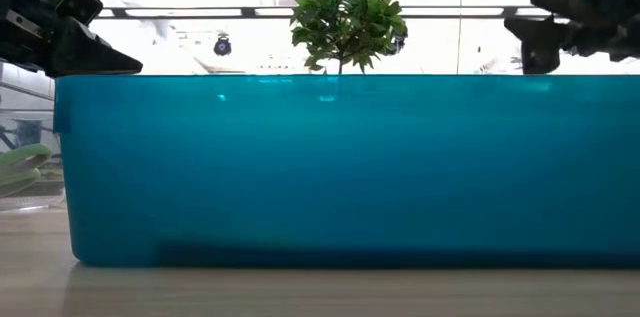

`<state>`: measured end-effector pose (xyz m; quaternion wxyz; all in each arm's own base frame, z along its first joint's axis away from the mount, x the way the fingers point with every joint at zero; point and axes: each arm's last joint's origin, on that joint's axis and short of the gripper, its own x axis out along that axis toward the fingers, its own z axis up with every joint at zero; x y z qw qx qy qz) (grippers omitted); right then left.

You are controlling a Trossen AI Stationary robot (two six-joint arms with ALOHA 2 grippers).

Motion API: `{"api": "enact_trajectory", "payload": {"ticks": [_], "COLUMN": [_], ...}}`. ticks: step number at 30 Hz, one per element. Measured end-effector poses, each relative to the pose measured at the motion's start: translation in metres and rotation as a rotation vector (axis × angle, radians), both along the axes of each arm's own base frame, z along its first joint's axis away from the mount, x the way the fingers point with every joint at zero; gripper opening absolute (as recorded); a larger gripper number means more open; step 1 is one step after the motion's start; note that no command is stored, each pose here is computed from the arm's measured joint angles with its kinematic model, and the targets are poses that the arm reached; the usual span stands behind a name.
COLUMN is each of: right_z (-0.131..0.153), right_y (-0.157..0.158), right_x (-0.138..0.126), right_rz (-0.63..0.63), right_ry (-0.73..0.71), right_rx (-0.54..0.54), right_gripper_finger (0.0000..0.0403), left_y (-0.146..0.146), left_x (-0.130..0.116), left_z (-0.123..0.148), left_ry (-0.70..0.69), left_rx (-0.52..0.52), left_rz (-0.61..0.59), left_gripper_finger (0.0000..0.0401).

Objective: Pick & Place Paint Supplies
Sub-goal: Return To Home Position

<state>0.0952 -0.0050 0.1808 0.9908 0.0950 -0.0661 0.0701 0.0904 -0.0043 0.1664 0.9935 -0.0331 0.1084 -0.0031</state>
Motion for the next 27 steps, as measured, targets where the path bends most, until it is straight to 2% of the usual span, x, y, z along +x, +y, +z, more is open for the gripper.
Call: {"api": "enact_trajectory", "payload": {"ticks": [7, 12, 21, 27], "right_z": [-0.007, -0.012, -0.014, -0.015], "right_y": [-0.001, -0.003, -0.006, -0.007], "right_x": [0.001, 0.002, 0.002, 0.003], "right_rz": [-0.048, -0.128, -0.197, -0.242], "right_ry": [0.050, 0.103, 0.128, 0.153], "right_rx": [-0.122, -0.171, -0.190, -0.124], "right_gripper_finger": [0.0199, 0.0199, 0.0199, 0.0199], "left_y": [0.000, 0.000, 0.000, 0.000], "left_x": [0.000, 0.000, 0.000, 0.000], "left_z": [0.000, 0.000, 0.000, 0.000], "left_ry": [0.000, 0.000, 0.000, 0.001], "left_rx": [0.000, 0.000, 0.000, 0.000], "left_rz": [0.000, 0.000, 0.000, 0.000], "left_gripper_finger": [0.0019, 0.0019, 0.0019, 0.0019]}}
